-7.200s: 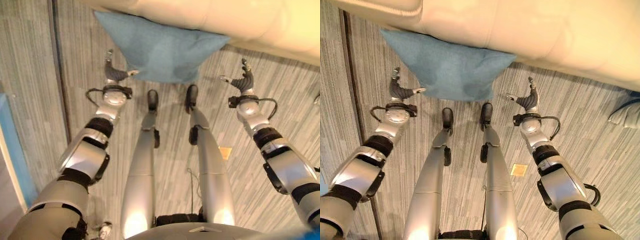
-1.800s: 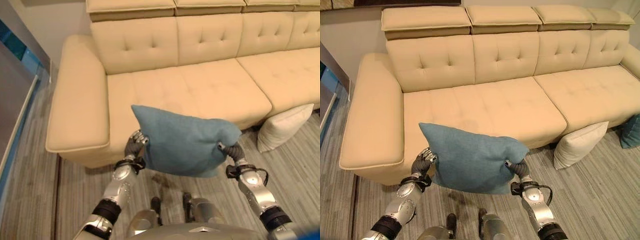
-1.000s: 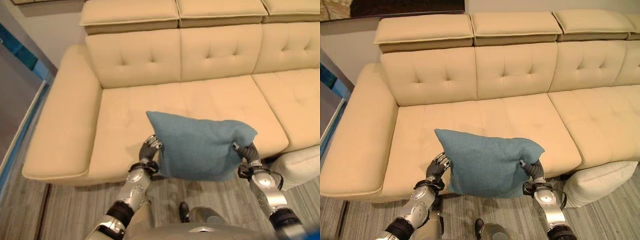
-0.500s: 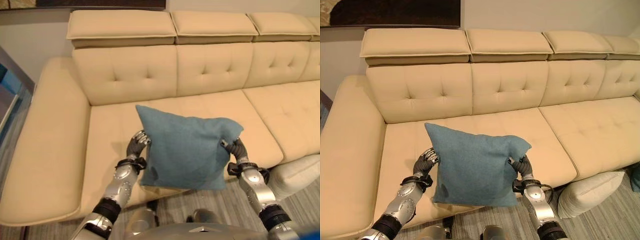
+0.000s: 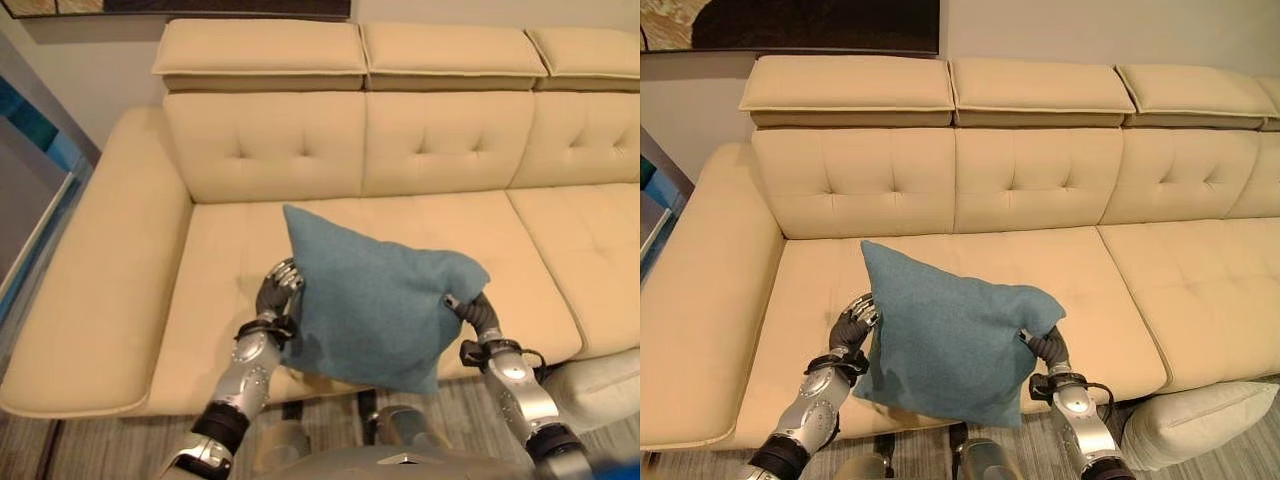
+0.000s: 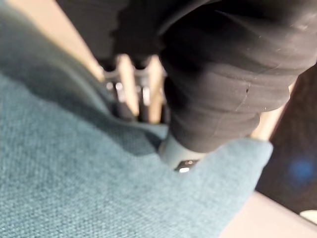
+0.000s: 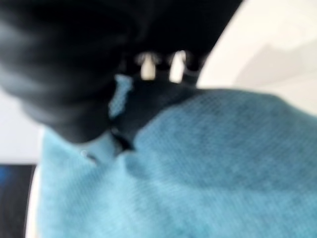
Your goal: Pick up all the scattered cushions and arrange them neatly on the sofa.
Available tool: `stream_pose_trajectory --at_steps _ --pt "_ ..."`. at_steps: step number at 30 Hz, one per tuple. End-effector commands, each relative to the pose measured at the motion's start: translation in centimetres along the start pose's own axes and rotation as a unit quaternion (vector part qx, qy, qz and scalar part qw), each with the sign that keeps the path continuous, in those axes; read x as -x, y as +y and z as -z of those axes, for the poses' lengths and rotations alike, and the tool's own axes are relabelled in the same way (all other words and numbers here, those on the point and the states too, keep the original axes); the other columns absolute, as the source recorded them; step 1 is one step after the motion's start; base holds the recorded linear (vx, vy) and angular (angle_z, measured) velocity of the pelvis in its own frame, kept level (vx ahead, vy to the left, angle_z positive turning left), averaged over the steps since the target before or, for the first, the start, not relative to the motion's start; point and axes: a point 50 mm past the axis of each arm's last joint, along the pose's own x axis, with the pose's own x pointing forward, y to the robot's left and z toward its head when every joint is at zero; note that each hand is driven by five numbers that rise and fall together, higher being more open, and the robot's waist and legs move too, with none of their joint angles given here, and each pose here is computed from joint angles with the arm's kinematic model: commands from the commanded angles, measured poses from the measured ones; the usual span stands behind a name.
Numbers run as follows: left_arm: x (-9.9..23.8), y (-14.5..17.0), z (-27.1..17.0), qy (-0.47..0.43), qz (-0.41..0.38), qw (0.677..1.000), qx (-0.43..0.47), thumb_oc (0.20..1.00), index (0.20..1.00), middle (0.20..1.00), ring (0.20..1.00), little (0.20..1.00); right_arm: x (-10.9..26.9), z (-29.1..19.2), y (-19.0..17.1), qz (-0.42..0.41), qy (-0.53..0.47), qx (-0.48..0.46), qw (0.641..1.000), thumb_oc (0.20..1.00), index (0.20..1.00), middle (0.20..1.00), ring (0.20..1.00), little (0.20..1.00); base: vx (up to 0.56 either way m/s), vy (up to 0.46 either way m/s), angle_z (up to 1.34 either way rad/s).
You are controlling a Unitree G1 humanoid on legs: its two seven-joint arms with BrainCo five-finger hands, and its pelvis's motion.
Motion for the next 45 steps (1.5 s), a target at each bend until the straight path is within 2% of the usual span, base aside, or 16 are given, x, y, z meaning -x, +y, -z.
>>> stream_pose_trajectory --at_steps 1,2,5,9,10,19,22,28,38,45 --pt "-1.2 -3.6 -6.2 -0.142 0.072 0.987 -0.019 0.2 0.2 0.2 0.2 0.2 -1.6 -8.2 2.1 -0.044 -0.184 -0.012 0.982 0.2 0.2 0.2 0.2 0.2 -0.03 -0.035 0.02" --pt "-1.2 -3.6 -6.2 -0.142 0.072 0.987 -0.019 0.2 0.2 0.2 0.2 0.2 -1.6 -8.2 2.1 -0.044 -0.184 -0.012 0.982 0.2 0.2 0.2 0.2 0.2 -0.05 -0.024 0.0" --pt "-1.8 -6.5 -11.5 -0.243 0.096 0.965 -0.031 0.2 0.2 0.2 0.2 0.2 -2.5 -15.2 3.8 -0.065 -0.302 -0.016 0.951 0.2 0.2 0.2 0.2 0.2 -0.13 0.003 0.1" --pt "-2.0 -8.3 -14.2 -0.292 0.112 0.949 -0.032 0.2 0.2 0.2 0.2 0.2 -2.8 -19.2 5.0 -0.078 -0.359 -0.005 0.93 0.2 0.2 0.2 0.2 0.2 -0.07 0.02 0.14" --pt "-2.1 -9.8 -16.3 -0.325 0.124 0.937 -0.034 0.2 0.2 0.2 0.2 0.2 -3.0 -21.7 6.1 -0.089 -0.39 0.013 0.916 0.2 0.2 0.2 0.2 0.2 -0.07 0.006 0.12" --pt "-2.3 -13.3 -21.4 -0.396 0.147 0.906 -0.042 0.2 0.2 0.2 0.2 0.2 -3.5 -28.1 8.1 -0.088 -0.448 0.047 0.888 0.2 0.2 0.2 0.2 0.2 -0.03 -0.012 0.15" --pt "-2.1 -15.2 -24.3 -0.433 0.152 0.887 -0.044 0.2 0.2 0.2 0.2 0.2 -3.4 -31.3 9.0 -0.084 -0.475 0.051 0.874 0.2 0.2 0.2 0.2 0.2 -0.03 -0.024 0.16" --pt "-1.8 -16.5 -27.6 -0.47 0.148 0.868 -0.064 0.2 0.2 0.2 0.2 0.2 -3.1 -34.8 9.4 -0.071 -0.498 0.069 0.861 0.2 0.2 0.2 0.2 0.2 -0.03 -0.011 0.11" --pt "-2.1 -17.0 -28.6 -0.48 0.141 0.861 -0.089 0.2 0.2 0.2 0.2 0.2 -3.8 -35.8 9.5 -0.059 -0.493 0.087 0.864 0.2 0.2 0.2 0.2 0.2 -0.01 -0.004 0.04" --pt "-1.9 -17.9 -30.7 -0.503 0.129 0.849 -0.099 0.2 0.2 0.2 0.2 0.2 -3.1 -38.1 9.9 -0.048 -0.518 0.101 0.848 0.2 0.2 0.2 0.2 0.2 0.0 -0.005 0.02"
